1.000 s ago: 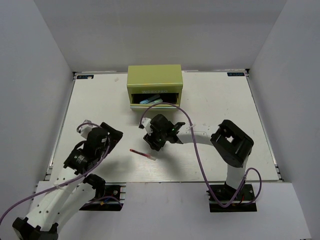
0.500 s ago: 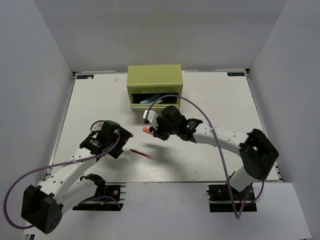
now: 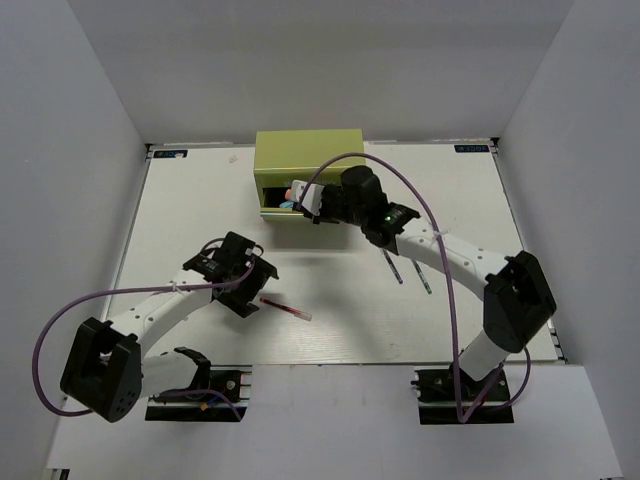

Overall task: Sort the stationery into containers
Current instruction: Place the stationery in the drawer, then close the drawer in the storage box.

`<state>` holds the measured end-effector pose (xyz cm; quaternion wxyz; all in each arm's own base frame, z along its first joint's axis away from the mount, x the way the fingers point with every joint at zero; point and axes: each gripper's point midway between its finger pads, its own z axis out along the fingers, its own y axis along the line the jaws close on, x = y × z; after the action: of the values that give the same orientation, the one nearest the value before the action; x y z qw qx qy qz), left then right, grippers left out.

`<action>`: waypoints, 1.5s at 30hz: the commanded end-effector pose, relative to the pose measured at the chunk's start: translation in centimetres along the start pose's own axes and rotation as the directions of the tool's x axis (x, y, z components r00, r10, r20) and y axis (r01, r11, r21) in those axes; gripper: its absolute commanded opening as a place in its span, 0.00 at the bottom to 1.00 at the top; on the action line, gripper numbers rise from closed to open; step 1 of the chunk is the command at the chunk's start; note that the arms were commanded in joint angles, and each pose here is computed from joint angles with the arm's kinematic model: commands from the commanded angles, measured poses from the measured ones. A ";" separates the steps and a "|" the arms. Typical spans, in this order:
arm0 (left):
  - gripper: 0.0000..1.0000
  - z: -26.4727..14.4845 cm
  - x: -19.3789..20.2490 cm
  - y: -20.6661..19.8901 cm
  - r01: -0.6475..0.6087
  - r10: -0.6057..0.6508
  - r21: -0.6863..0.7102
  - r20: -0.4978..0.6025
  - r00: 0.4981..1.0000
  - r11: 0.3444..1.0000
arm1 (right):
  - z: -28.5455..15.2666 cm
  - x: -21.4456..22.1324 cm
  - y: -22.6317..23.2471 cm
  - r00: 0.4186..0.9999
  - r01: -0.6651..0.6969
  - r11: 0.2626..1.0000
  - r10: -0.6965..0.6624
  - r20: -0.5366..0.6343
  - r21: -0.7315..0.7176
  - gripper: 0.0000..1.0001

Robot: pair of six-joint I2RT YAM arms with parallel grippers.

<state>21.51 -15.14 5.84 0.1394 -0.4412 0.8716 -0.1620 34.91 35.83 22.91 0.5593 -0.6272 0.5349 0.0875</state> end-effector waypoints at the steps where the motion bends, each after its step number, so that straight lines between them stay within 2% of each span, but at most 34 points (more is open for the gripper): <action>1: 1.00 -0.7 0.3 -1.8 0.004 -0.003 0.046 -0.023 1.000 0.999 | 0.8 -1.6 -5.1 0.985 0.163 0.980 -0.168 0.041 0.111 0.04; 3: 1.00 -0.7 0.3 -1.8 0.004 -0.003 0.046 -0.023 1.000 0.999 | 1.4 -0.7 -5.8 0.985 0.166 0.981 -0.170 0.026 0.098 0.08; 6: 1.00 -0.5 0.4 -1.3 0.004 -0.003 0.036 -0.024 1.000 0.999 | 2.4 0.4 -6.4 0.986 0.163 0.985 -0.164 0.011 0.061 0.21; 7: 1.00 -0.7 0.4 -1.5 0.004 -0.003 0.045 -0.023 1.000 0.999 | 2.5 0.9 -6.3 0.989 0.146 0.988 -0.146 -0.001 0.046 0.29; 8: 1.00 -0.7 0.4 -1.5 0.004 -0.003 0.045 -0.023 1.000 0.999 | 3.1 0.9 -7.0 0.990 0.144 0.988 -0.144 0.004 0.050 0.47; 9: 1.00 -0.7 0.4 -1.2 0.004 -0.003 0.045 -0.023 1.000 0.999 | 3.1 2.0 -6.0 0.993 0.112 0.994 -0.112 -0.031 -0.001 0.53; 11: 1.00 -0.7 0.6 -1.2 0.004 -0.003 0.046 -0.032 0.999 0.999 | 3.1 1.5 -6.2 0.996 0.094 0.995 -0.094 -0.009 -0.016 0.65; 16: 1.00 -0.4 0.8 -0.7 0.004 -0.002 0.028 -0.044 0.999 1.000 | 1.7 0.3 -5.7 0.997 0.066 0.996 -0.064 0.044 -0.053 0.66; 23: 1.00 0.0 1.1 -0.4 0.003 -0.003 0.008 -0.056 0.998 1.000 | 0.4 -0.7 -3.7 0.995 0.023 0.991 -0.009 0.102 -0.133 0.56; 24: 1.00 0.2 1.1 -0.5 0.003 -0.003 0.008 -0.056 0.998 1.000 | 0.3 -1.2 -2.9 0.990 0.038 0.983 -0.012 0.144 -0.180 0.54; 26: 1.00 0.1 1.2 -0.5 0.003 -0.002 0.009 -0.065 0.998 1.000 | -0.4 -1.0 -0.7 0.991 0.033 0.959 0.006 0.136 -0.283 0.45; 27: 1.00 0.4 1.2 -0.4 0.003 -0.003 -0.001 -0.067 0.998 1.000 | -0.8 -2.0 0.1 0.980 0.075 0.939 -0.006 0.201 -0.336 0.26; 28: 1.00 0.4 1.2 -0.4 0.003 -0.003 -0.001 -0.067 0.998 1.000 | -1.4 -1.0 2.4 0.988 0.037 0.902 0.031 0.151 -0.430 0.16; 30: 1.00 0.5 1.3 -0.2 0.002 -0.003 -0.010 -0.068 0.998 1.000 | -1.3 -0.5 4.1 0.986 0.091 0.855 -0.006 0.166 -0.510 0.00; 32: 1.00 0.5 1.4 -0.3 0.002 -0.003 -0.009 -0.077 0.997 1.000 | -1.6 0.7 5.7 0.993 0.071 0.815 0.000 0.121 -0.575 0.00; 34: 1.00 0.5 1.4 -0.3 0.002 -0.003 -0.009 -0.077 0.997 1.000 | -0.4 2.5 5.5 0.998 0.050 0.818 -0.018 0.061 -0.573 0.00; 36: 1.00 0.7 1.5 0.1 0.002 -0.004 -0.027 -0.080 0.997 1.000 | 1.0 3.5 5.1 1.000 0.017 0.844 -0.010 0.017 -0.535 0.00; 37: 0.98 0.8 1.5 0.3 0.001 -0.004 -0.036 -0.082 0.997 0.999 | 2.0 4.3 3.8 0.999 0.024 0.880 -0.037 -0.017 -0.474 0.00; 42: 0.95 1.2 1.6 0.6 0.009 -0.014 -0.058 -0.084 0.996 0.998 | 3.5 6.6 2.6 0.992 -0.007 0.914 -0.044 -0.115 -0.406 0.00; 44: 0.95 1.4 1.6 0.7 0.009 -0.015 -0.069 -0.086 0.996 0.998 | 4.6 8.1 1.1 0.982 0.000 0.947 -0.061 -0.180 -0.322 0.00; 45: 0.95 1.5 1.6 0.5 0.009 -0.015 -0.069 -0.086 0.996 0.998 | 5.1 7.7 0.1 0.982 -0.034 0.965 -0.015 -0.186 -0.259 0.00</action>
<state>20.74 -16.09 4.07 0.0900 -0.4413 0.8800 -0.1510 36.22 34.87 13.03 0.3528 -0.7450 0.5404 0.1691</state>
